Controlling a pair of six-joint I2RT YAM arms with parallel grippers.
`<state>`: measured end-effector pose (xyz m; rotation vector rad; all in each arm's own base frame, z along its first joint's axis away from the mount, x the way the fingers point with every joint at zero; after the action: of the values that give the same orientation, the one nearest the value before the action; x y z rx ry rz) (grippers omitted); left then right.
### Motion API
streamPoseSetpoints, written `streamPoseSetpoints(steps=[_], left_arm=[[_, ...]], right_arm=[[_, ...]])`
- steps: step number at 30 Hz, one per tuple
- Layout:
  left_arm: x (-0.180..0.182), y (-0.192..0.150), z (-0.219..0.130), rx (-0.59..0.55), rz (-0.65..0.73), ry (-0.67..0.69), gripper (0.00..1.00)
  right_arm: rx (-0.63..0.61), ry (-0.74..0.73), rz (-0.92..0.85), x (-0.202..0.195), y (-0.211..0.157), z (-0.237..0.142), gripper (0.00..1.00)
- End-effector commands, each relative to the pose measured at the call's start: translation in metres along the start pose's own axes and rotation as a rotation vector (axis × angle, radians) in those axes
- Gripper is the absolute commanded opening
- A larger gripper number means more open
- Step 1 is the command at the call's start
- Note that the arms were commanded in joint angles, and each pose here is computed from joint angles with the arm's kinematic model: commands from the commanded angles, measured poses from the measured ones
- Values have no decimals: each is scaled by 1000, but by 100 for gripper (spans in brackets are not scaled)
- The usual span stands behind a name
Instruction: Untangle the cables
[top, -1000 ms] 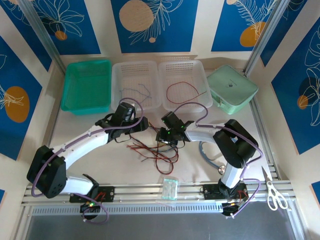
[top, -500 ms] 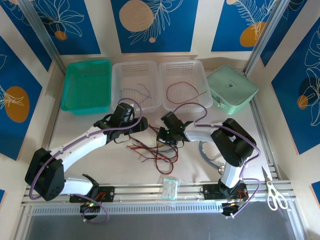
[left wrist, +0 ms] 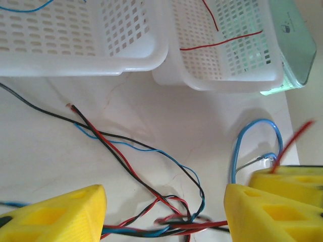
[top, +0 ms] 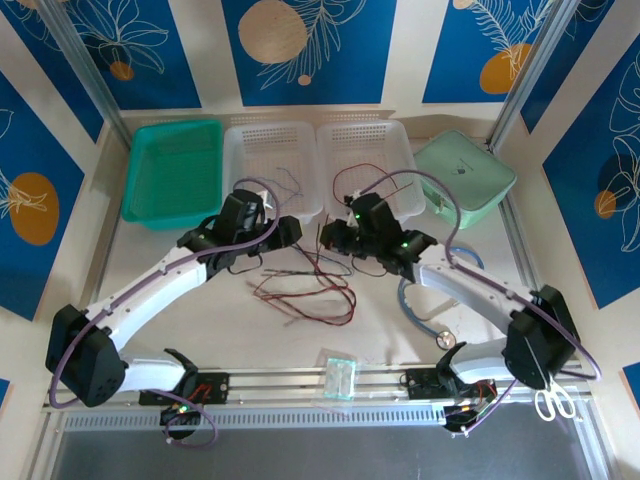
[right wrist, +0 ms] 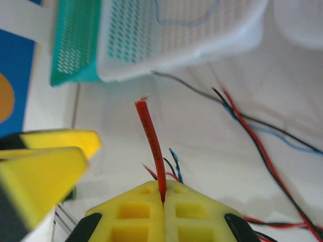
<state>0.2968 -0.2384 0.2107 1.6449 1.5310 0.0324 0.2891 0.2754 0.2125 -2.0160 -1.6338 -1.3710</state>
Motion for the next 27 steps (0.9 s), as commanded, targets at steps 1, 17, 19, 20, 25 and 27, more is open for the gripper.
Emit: streamPoseSetpoints(steps=[1,17,19,20,25,27], left_arm=[[-8,2,-7,8,18,-14,63],[-21,16,-18,-12,69,-35,64],[-25,20,-19,-17,75,-43,64],[-28,22,-21,-22,80,-51,64],[-52,42,-41,-55,163,-92,64],[-61,53,-54,-92,228,-91,63]], right_arm=[[-109,67,-54,21,30,-21,0],[-321,328,-153,103,107,-102,0],[-338,345,-167,110,113,-110,0],[-347,347,-169,112,117,-113,0],[-367,357,-177,120,123,-123,0],[-363,351,-174,118,122,-122,0]])
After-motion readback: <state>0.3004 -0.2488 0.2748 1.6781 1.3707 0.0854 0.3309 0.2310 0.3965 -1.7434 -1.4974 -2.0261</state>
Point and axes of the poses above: each hand's point on the last joint's axis, 136 mm out from that joint toward the fingers, its own z axis out along the fingers, its own x axis along the line the jaws close on, y = z × x, the point moved 1 cm from there along -z, back along the fingers, and after that the axes turned 7 degrees about z, right-handed, at the moved point
